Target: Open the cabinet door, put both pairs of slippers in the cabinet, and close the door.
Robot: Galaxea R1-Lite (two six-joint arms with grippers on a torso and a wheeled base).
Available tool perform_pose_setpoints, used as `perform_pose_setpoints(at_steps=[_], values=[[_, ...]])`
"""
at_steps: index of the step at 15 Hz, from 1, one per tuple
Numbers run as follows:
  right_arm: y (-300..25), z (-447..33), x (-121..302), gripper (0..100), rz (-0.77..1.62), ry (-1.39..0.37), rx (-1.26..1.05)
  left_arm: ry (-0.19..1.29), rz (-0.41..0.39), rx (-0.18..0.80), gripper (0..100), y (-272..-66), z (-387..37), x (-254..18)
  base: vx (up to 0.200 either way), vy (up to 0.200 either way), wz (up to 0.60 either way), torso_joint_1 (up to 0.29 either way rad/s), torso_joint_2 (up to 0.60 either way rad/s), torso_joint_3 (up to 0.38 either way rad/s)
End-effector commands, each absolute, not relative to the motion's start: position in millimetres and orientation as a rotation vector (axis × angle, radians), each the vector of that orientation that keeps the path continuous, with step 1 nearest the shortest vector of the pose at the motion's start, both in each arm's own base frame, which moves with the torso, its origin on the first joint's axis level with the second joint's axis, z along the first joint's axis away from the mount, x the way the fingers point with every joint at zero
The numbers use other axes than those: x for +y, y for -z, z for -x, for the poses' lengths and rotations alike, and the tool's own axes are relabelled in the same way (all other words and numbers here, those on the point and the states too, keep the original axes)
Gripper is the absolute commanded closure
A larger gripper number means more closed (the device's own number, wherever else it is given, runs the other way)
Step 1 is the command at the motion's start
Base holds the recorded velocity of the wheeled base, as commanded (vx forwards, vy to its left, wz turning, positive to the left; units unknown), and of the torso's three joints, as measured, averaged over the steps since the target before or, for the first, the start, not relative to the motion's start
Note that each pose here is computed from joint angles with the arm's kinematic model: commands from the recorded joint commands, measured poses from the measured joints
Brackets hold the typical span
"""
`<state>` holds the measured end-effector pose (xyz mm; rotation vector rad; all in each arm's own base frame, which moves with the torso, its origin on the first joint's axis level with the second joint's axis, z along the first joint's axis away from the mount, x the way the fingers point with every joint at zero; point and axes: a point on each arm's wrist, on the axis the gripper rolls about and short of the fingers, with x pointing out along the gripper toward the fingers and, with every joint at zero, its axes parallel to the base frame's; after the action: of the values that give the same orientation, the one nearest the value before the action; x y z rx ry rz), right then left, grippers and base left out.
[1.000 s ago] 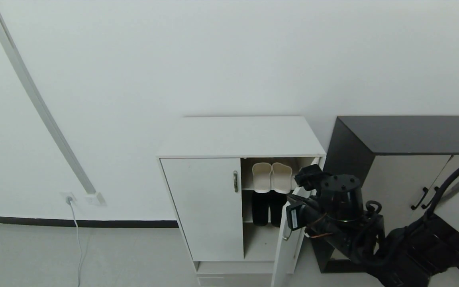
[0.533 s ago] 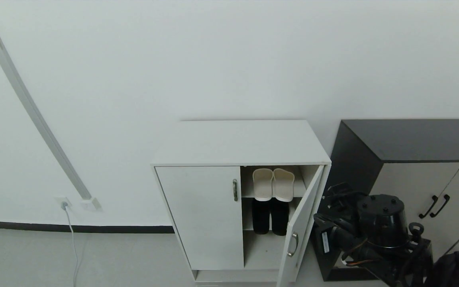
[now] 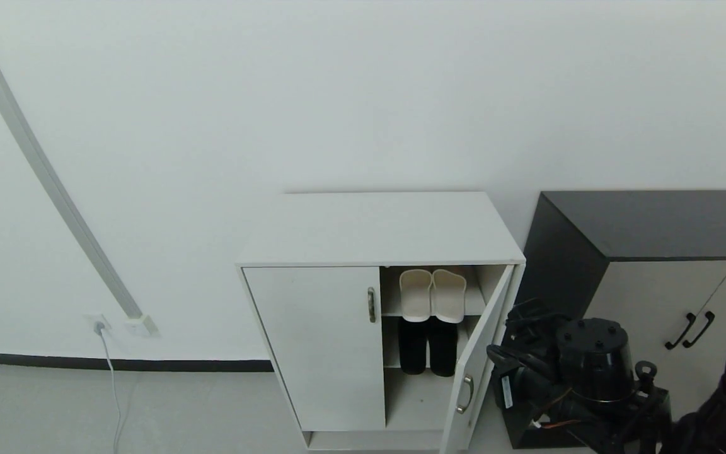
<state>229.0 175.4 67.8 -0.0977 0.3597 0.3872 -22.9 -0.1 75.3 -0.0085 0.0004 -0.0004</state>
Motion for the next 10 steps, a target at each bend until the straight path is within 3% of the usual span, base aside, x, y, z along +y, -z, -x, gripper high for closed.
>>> perform_pose_setpoints(at_steps=[1, 10], values=[[-45.7, -242.8, 185.0, 100, 0.112, -0.384, 0.388, 0.0, 0.009, 0.002, 100, -75.3, 22.8, -0.1, 0.0, 0.0, 0.0, 0.0, 0.0, 0.0], [-22.3, -309.8, 204.3, 100, 0.061, -0.354, 0.334, 0.0, 0.008, 0.002, 100, -75.3, 22.8, -0.1, 0.0, 0.0, 0.0, 0.0, 0.0, 0.0]])
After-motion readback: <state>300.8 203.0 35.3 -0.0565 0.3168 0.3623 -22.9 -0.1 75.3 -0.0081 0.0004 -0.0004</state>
